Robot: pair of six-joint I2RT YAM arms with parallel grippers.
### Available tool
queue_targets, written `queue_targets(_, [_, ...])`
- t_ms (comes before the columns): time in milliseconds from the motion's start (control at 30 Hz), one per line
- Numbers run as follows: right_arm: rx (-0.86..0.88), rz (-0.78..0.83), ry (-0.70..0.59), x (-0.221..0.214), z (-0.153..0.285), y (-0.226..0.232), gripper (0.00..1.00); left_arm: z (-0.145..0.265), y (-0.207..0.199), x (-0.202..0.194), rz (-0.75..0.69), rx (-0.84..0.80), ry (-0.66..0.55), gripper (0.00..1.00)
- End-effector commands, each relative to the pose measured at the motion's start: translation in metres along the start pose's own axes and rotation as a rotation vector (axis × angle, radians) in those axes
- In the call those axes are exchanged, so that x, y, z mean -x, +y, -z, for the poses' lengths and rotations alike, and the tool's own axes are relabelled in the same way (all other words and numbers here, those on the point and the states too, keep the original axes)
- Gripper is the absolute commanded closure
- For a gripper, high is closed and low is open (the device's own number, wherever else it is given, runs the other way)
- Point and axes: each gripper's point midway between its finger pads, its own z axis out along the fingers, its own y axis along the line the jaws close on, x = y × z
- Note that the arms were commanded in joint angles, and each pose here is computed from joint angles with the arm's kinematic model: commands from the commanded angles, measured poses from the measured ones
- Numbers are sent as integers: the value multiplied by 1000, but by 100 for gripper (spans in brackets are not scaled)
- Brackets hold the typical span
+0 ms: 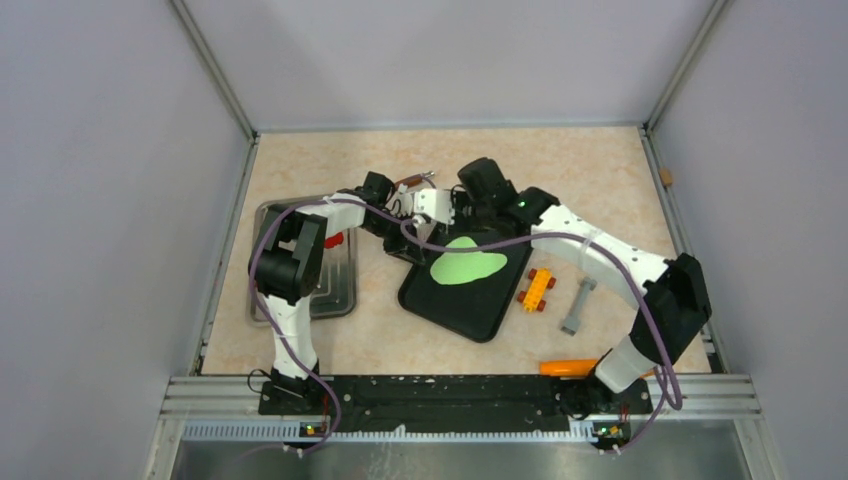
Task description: Roll out the dumpling wrappers from the dough
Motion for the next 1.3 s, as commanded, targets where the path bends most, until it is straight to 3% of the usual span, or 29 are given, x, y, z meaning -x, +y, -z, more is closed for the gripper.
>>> queue_targets(0, [-1, -360, -165, 24, 54, -27, 100, 2, -3, 8, -12, -19, -15, 100])
queue_targets(200, [433, -968, -236, 2, 54, 19, 100, 0, -2, 8, 0, -23, -6, 100])
queue_targets(300, [532, -1201, -273, -11, 47, 26, 100, -1, -2, 7, 4, -25, -3, 100])
queue_targets(400, [579, -1334, -292, -21, 39, 27, 100, -1, -2, 7, 5, -25, -1, 100])
queue_targets(600, [622, -1414, -297, -26, 19, 34, 100, -1, -1, 6, 2, -19, -2, 100])
queue_targets(700, [596, -1432, -234, -40, 4, 47, 100, 0, -1, 6, 1, -16, -2, 100])
queue_targets(967, [292, -1300, -69, -102, -13, 61, 100, 2, -1, 5, -5, -15, -5, 100])
queue_targets(1267, [183, -1360, 155, -173, -2, 89, 100, -1, -3, 8, 6, -28, 0, 100])
